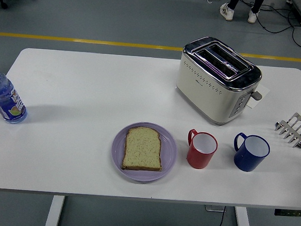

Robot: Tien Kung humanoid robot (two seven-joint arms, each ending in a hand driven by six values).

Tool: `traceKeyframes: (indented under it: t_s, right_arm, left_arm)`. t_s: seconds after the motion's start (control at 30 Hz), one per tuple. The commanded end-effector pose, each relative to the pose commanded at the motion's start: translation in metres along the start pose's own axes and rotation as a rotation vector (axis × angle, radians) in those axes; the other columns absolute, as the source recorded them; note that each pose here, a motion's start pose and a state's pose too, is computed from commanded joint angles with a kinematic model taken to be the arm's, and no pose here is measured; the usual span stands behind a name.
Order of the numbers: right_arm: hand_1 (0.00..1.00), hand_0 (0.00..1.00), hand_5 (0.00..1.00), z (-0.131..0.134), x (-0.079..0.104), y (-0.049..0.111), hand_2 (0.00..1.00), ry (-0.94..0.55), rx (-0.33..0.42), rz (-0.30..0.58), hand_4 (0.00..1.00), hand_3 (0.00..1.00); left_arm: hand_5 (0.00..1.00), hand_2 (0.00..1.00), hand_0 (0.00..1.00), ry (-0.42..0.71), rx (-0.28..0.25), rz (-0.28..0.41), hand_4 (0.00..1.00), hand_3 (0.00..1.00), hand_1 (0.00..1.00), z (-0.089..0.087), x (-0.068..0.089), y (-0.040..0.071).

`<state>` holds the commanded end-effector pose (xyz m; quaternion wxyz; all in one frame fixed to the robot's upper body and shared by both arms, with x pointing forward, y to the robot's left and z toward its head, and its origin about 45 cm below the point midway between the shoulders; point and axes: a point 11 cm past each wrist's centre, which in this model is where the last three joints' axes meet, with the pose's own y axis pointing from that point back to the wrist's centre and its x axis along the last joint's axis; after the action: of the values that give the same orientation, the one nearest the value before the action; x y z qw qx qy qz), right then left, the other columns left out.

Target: Pick up the cup,pour liquid into bread,place the cup on the desk

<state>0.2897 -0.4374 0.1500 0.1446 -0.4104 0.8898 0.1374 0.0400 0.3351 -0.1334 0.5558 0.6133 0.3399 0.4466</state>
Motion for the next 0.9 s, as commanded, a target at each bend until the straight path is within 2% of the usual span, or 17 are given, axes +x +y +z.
traceKeyframes:
  t_s: [0.2, 0.23, 0.33, 0.4, 0.43, 0.47, 0.6, 0.9]
  right_arm:
    - [0.787, 0.852, 0.068, -0.003, 0.001, 0.002, 0.868, 0.219, 0.04, -0.065, 0.791, 0.837]
    - [0.847, 0.927, 0.112, -0.005, -0.001, 0.003, 0.934, 0.259, 0.058, -0.078, 0.884, 0.93]
    - [0.847, 0.927, 0.112, -0.003, 0.004, 0.012, 0.934, 0.439, 0.068, -0.185, 0.884, 0.93]
    - [0.847, 0.927, 0.112, -0.004, 0.006, 0.018, 0.934, 0.494, 0.081, -0.214, 0.884, 0.93]
    - [0.869, 0.946, 0.147, -0.004, 0.006, 0.021, 0.956, 0.516, 0.09, -0.227, 0.936, 0.991]
    - [0.869, 0.946, 0.147, -0.004, 0.007, 0.026, 0.956, 0.542, 0.099, -0.242, 0.936, 0.991]
    - [0.869, 0.946, 0.147, 0.0, 0.004, 0.035, 0.956, 0.574, 0.107, -0.273, 0.936, 0.991]
    - [0.885, 0.964, 0.176, 0.021, -0.006, 0.058, 0.972, 0.567, 0.053, -0.359, 0.968, 0.998]
  left_arm:
    - [0.837, 0.655, 0.636, -0.005, 0.005, -0.001, 0.32, 0.55, 0.646, -0.003, -0.001, 0.0]
    - [0.837, 0.655, 0.636, -0.005, 0.005, -0.001, 0.32, 0.549, 0.646, -0.003, -0.001, 0.0]
    - [0.837, 0.655, 0.636, -0.012, 0.001, -0.001, 0.32, 0.549, 0.646, 0.0, -0.001, 0.0]
    - [0.837, 0.655, 0.636, -0.01, -0.002, -0.001, 0.32, 0.549, 0.646, 0.001, 0.0, 0.0]
    - [0.838, 0.655, 0.636, -0.006, -0.002, 0.0, 0.321, 0.55, 0.646, 0.001, 0.0, 0.0]
    - [0.838, 0.655, 0.636, -0.001, -0.002, 0.001, 0.321, 0.55, 0.646, 0.001, 0.0, 0.0]
    - [0.838, 0.655, 0.636, -0.001, -0.006, 0.003, 0.321, 0.55, 0.646, 0.003, 0.001, 0.0]
    - [0.838, 0.655, 0.636, -0.002, -0.015, 0.007, 0.322, 0.551, 0.646, 0.008, 0.004, 0.0]
